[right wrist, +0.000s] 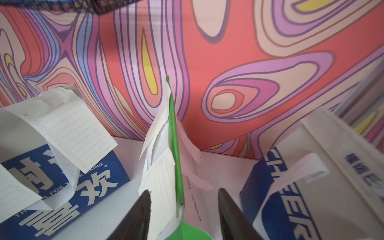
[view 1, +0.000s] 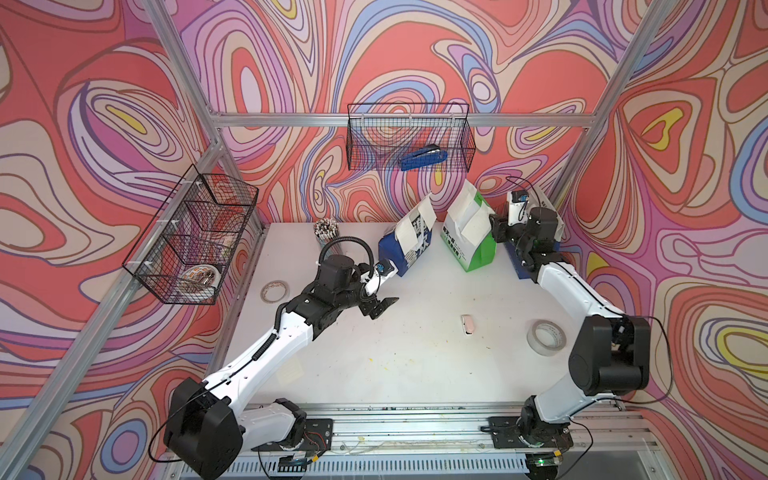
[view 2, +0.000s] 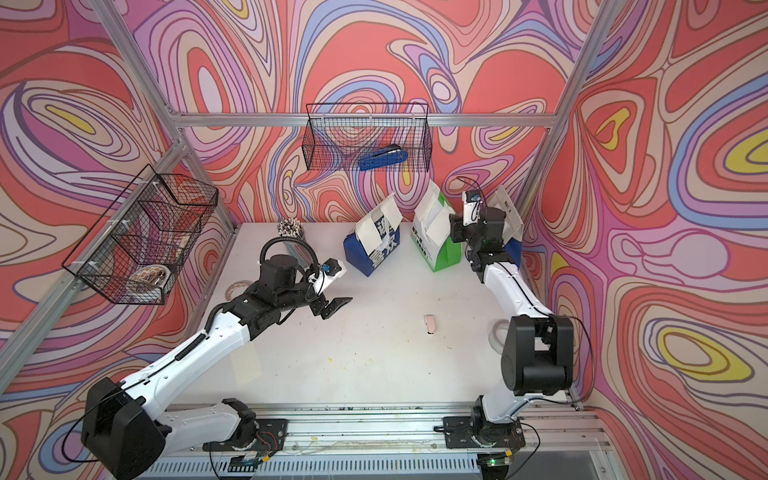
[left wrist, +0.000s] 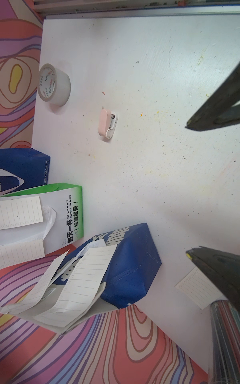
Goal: Staple the receipts to the bags
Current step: Place the takeout bag at the center of the board.
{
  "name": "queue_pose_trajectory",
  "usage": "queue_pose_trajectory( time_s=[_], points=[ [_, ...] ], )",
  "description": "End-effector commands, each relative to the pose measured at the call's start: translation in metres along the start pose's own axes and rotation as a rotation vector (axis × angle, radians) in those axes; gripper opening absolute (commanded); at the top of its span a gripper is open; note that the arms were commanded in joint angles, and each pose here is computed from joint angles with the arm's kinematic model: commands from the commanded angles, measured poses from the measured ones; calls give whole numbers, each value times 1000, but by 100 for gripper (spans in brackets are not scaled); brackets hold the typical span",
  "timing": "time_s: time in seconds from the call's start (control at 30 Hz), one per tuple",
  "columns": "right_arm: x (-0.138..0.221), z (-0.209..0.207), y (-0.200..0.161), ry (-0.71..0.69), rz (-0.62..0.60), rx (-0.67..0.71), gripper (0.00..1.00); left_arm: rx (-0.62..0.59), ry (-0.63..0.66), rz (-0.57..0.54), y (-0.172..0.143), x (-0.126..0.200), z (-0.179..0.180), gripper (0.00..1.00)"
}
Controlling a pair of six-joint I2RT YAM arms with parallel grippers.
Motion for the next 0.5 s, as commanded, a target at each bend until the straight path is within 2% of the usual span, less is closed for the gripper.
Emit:
queue_pose_trajectory(
  time_s=[0.0, 0.1, 0.2, 0.3, 0.47],
  points=[
    [27, -17, 5, -103, 65, -31, 60, 19, -9, -23, -1, -3, -1, 89],
    [38, -42, 26, -159, 55, -32, 63, 8, -21, -21, -2, -3, -3, 89],
    [37, -70, 38, -251, 101, -1, 66, 2, -23, -16, -2, -3, -3, 89],
    [35, -100, 47, -311, 126, -28, 70, -1, -15, -17, -2, -1, -3, 89],
    [19, -130, 41, -369, 234, -52, 70, 16, -36, -33, -3, -2, -6, 89]
  ],
)
Point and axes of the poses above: each gripper's point midway between its finger pads, its own x axis back along the fingers, its own z axis along the line the jaws close on, y = z × x, the point moved 7 cm from there along x, back along the fingers, and after that the axes turned 10 degrees about -x, right-handed, at the moved point
